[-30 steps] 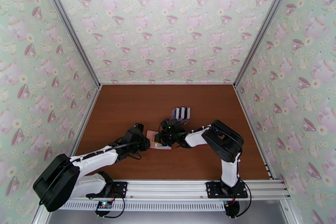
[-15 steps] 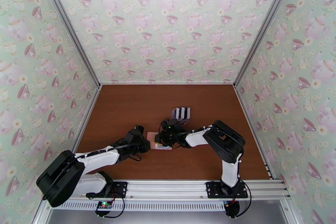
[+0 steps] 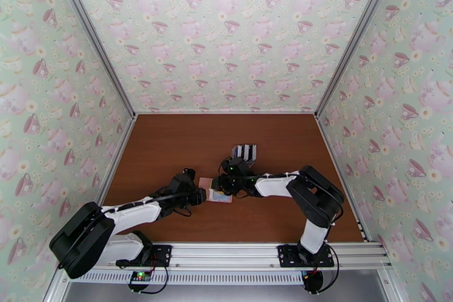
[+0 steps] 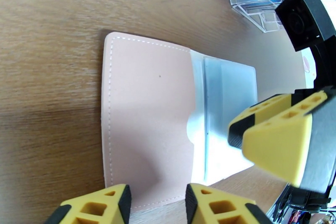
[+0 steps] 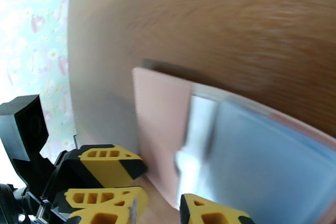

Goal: Put the credit cards into the card holder

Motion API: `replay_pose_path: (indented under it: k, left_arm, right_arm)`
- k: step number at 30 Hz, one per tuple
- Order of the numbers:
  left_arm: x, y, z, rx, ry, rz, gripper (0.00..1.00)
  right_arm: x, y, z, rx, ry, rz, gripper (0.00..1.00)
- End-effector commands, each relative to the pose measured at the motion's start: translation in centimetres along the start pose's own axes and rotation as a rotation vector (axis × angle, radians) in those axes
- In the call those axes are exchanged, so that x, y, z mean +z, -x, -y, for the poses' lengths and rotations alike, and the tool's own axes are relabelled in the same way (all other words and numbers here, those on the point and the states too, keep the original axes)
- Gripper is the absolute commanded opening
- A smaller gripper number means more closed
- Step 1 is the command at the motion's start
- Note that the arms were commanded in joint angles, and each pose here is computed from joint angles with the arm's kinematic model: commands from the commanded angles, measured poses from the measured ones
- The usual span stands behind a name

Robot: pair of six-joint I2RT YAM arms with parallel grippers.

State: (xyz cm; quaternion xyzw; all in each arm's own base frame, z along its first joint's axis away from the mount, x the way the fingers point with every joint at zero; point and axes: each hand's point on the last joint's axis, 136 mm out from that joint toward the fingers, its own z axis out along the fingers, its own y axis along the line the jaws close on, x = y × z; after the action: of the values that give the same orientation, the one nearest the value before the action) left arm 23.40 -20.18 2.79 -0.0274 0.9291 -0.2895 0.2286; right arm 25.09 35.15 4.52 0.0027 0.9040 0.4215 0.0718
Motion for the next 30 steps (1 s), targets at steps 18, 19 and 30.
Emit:
replay_pose_path:
  k: [18,19,30]
  left_arm:
    - [0.7,-1.5,-1.4,0.001,0.038,-0.063,0.48]
    - [0.7,-1.5,-1.4,0.0,0.039,-0.064,0.47]
    - [1.0,-1.6,-1.4,-0.005,0.038,-0.072,0.48]
  right_arm:
    - [-3.4,3.3,2.6,-0.086,-0.285,0.083,0.36]
    - [-3.5,3.4,2.7,-0.085,-0.291,0.082,0.36]
    - [-3.5,4.0,2.7,-0.094,-0.298,0.087,0.36]
